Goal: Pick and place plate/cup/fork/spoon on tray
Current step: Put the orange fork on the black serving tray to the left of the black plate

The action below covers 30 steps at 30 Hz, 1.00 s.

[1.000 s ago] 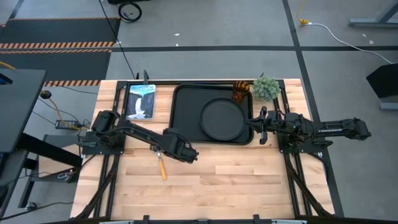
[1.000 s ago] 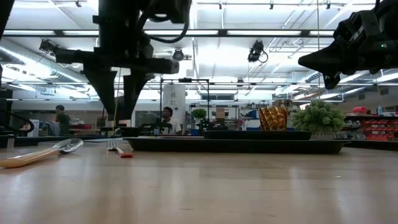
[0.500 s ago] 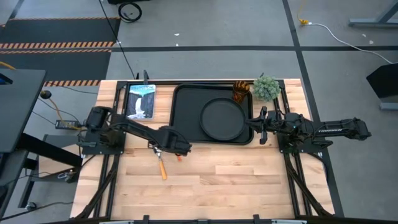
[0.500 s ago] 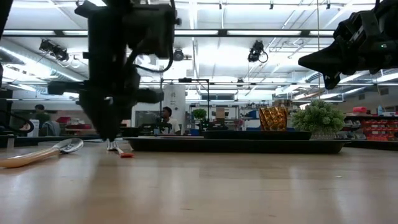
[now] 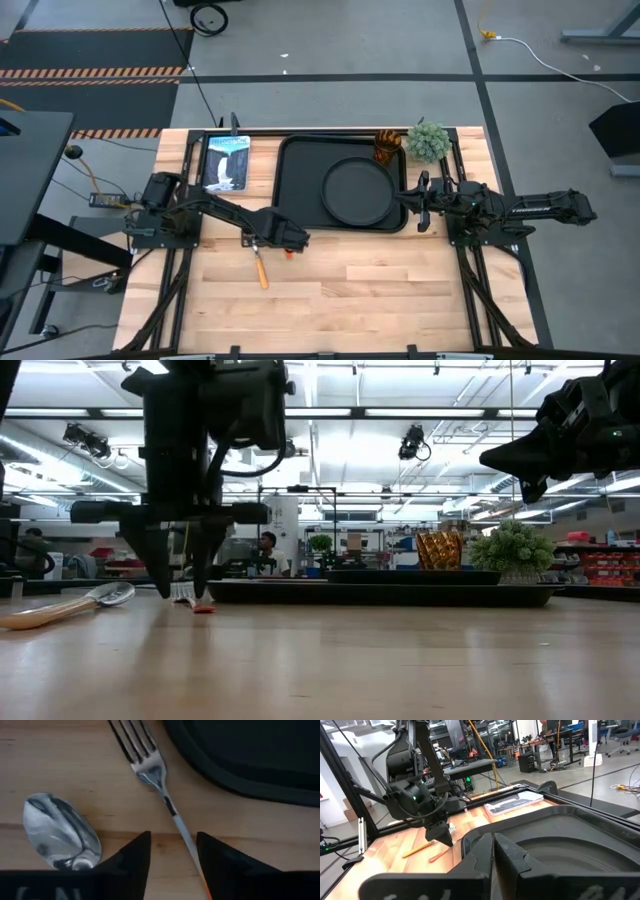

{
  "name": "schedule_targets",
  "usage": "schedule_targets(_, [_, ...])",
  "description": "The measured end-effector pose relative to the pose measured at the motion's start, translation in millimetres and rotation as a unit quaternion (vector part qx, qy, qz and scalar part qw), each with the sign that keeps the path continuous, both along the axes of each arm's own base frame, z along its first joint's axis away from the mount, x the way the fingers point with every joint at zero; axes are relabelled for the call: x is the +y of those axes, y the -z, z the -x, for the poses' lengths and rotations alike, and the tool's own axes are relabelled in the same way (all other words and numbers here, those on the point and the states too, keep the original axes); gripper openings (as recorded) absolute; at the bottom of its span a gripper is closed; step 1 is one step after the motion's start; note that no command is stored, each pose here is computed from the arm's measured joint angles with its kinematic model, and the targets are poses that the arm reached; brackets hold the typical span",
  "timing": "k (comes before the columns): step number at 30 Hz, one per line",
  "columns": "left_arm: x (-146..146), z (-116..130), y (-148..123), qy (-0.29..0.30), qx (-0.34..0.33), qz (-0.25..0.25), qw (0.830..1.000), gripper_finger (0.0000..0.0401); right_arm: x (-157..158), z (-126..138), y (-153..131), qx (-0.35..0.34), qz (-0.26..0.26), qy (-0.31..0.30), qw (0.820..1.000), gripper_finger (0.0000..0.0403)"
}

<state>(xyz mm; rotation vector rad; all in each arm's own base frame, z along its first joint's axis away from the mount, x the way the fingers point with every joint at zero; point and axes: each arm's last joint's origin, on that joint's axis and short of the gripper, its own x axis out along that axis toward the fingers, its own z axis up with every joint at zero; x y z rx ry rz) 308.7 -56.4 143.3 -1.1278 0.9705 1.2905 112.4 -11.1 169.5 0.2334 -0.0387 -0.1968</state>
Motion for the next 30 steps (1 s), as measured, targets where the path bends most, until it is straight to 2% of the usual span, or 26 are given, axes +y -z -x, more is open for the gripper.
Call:
schedule_targets(4, [1.6, -1.7, 3.7, -0.013, 0.0, 0.004, 1.0, 0.0179, 0.0, 0.0, 0.0, 0.0, 0.0, 0.0, 1.0, 0.0023])
schedule_targets(8, [4.1, -4.2, 7.0, -0.007, 0.008, 0.03, 0.999, 0.0159, 0.0, 0.0, -0.1, -0.001, 0.0, 0.0, 1.0, 0.0022])
schedule_targets(20, [2.1, -2.3, 6.9, 0.028, 0.027, 0.065, 0.997, 0.0012, 0.0, -0.3, -1.2, -0.006, 0.0, 0.0, 1.0, 0.0023])
schedule_targets(26, [0.7, -2.6, 5.4, 0.029, 0.034, 0.072, 0.996, 0.0014, 0.0, -0.3, -1.2, -0.006, 0.0, 0.0, 1.0, 0.0023])
schedule_targets(30, [-0.4, 2.1, -0.7, 0.022, 0.085, 0.091, 0.992, 0.0014, 0.0, -0.3, -1.2, -0.006, 0.0, 0.0, 1.0, 0.0022])
